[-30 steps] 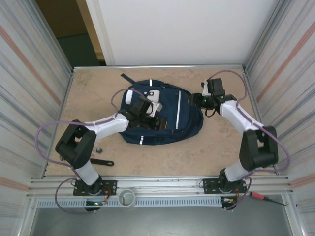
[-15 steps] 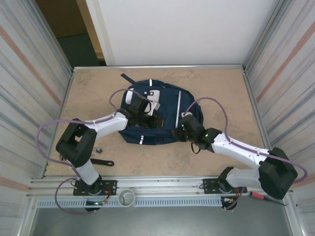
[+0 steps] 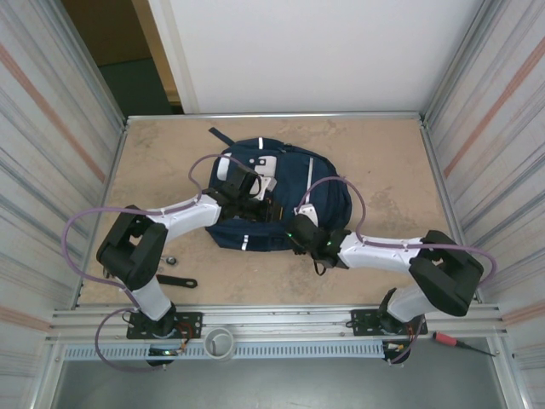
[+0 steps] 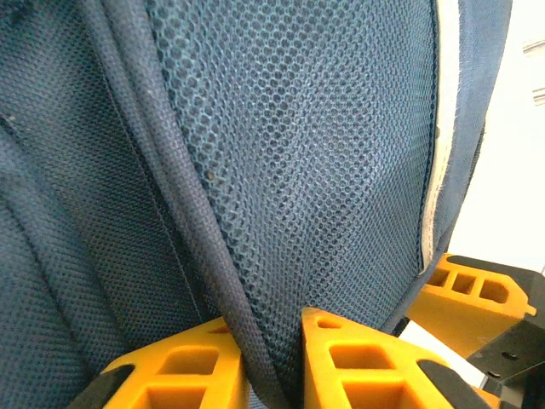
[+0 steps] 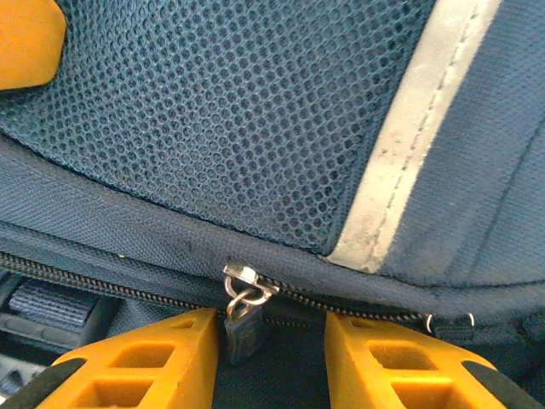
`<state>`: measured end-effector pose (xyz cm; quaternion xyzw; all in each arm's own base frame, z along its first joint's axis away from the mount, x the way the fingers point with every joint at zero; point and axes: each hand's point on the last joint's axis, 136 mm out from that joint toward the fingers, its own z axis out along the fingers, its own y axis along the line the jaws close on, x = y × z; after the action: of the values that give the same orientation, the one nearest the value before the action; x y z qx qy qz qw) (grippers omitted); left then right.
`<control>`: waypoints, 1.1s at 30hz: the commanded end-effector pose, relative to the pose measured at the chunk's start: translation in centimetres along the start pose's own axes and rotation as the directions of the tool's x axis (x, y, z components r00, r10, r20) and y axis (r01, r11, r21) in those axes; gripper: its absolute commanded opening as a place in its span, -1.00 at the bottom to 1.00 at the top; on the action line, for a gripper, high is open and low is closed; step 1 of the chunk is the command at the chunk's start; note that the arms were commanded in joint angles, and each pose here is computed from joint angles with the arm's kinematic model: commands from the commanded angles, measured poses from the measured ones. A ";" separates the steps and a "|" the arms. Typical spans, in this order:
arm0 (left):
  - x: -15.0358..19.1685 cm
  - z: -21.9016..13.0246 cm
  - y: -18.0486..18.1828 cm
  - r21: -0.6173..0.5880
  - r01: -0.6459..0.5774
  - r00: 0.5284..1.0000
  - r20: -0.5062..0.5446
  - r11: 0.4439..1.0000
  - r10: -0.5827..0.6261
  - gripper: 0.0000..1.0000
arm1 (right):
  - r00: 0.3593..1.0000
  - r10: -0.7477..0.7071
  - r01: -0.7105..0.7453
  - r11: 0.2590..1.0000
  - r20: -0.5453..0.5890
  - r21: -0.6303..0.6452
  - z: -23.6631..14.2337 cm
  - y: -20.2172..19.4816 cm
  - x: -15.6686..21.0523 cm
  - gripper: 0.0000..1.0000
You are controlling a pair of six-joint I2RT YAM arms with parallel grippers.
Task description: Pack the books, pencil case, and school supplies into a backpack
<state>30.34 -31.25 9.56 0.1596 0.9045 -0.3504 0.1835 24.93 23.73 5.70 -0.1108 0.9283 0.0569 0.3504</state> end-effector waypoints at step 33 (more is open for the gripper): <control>-1.1 -1.4 7.2 -0.166 -0.083 0.995 0.032 0.983 0.089 -1.00 | 0.996 0.088 -0.086 0.985 0.007 -0.150 -1.7 -5.9 -1.7 -1.00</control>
<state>32.29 -29.15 9.00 0.1927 0.8953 -0.3436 0.2080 27.31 19.45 8.79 -0.0831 0.9142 0.1525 0.3661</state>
